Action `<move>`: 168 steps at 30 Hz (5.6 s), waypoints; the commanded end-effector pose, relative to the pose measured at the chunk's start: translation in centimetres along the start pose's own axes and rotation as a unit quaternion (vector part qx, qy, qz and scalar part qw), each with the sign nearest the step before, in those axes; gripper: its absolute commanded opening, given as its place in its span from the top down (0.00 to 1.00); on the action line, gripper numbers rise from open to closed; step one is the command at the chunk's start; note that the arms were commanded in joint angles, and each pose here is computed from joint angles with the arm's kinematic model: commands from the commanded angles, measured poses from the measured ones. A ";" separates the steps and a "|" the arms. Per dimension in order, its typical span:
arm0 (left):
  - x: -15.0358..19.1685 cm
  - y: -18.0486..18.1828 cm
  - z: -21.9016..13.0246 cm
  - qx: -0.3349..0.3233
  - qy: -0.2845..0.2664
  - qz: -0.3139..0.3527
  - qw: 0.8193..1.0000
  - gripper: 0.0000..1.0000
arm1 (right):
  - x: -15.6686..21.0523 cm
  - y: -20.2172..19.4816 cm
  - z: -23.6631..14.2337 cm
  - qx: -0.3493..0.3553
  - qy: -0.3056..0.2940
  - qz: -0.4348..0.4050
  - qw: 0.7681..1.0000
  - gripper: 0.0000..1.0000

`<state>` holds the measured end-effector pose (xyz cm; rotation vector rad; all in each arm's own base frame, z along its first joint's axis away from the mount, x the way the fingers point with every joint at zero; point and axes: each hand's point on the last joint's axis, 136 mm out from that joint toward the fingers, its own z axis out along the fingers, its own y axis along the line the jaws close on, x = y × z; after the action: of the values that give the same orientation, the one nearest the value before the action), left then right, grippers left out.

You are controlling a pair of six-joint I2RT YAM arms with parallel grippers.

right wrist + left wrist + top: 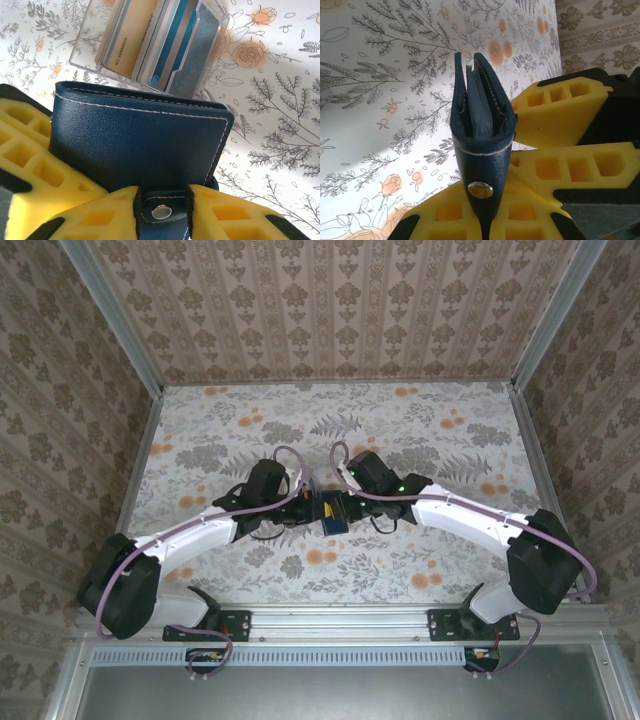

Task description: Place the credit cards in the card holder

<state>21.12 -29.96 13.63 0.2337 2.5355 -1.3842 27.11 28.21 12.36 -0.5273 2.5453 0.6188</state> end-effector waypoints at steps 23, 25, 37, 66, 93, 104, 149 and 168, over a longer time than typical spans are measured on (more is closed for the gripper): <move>-1.9 -0.2 0.7 0.016 -0.021 -0.009 1.000 1.00 | 1.1 -0.7 -0.5 -0.052 0.012 0.030 0.998 0.54; -2.1 -0.6 0.7 0.025 -0.025 -0.010 0.999 1.00 | 1.1 -0.5 0.0 -0.053 0.018 0.027 0.998 0.54; -2.0 -2.7 1.7 0.078 0.008 -0.006 0.997 1.00 | -1.2 -2.9 0.6 0.057 0.008 -0.030 0.998 0.54; -3.4 -2.2 1.5 0.076 -0.025 -0.018 0.997 1.00 | 2.3 -2.0 3.1 0.002 0.073 0.026 0.997 0.58; -0.7 3.0 3.0 -0.035 0.018 -0.017 0.999 0.87 | 1.7 -7.3 -1.0 0.073 -0.003 0.106 0.992 1.00; 0.1 2.5 5.4 -0.007 0.047 -0.011 0.999 0.97 | 4.5 -5.5 -2.1 -0.009 0.014 0.095 0.995 0.44; -0.3 1.9 5.9 -0.020 0.052 0.022 0.998 0.30 | 6.2 -2.3 -6.6 -0.106 0.078 0.142 0.981 1.00; 2.9 4.0 7.4 -0.100 0.108 0.068 0.987 0.36 | 12.9 -11.1 -5.2 0.053 0.126 0.242 0.961 1.00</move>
<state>20.19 -33.38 5.46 0.4668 2.7601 -1.1422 20.91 15.16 7.28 -0.0405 2.8942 0.7034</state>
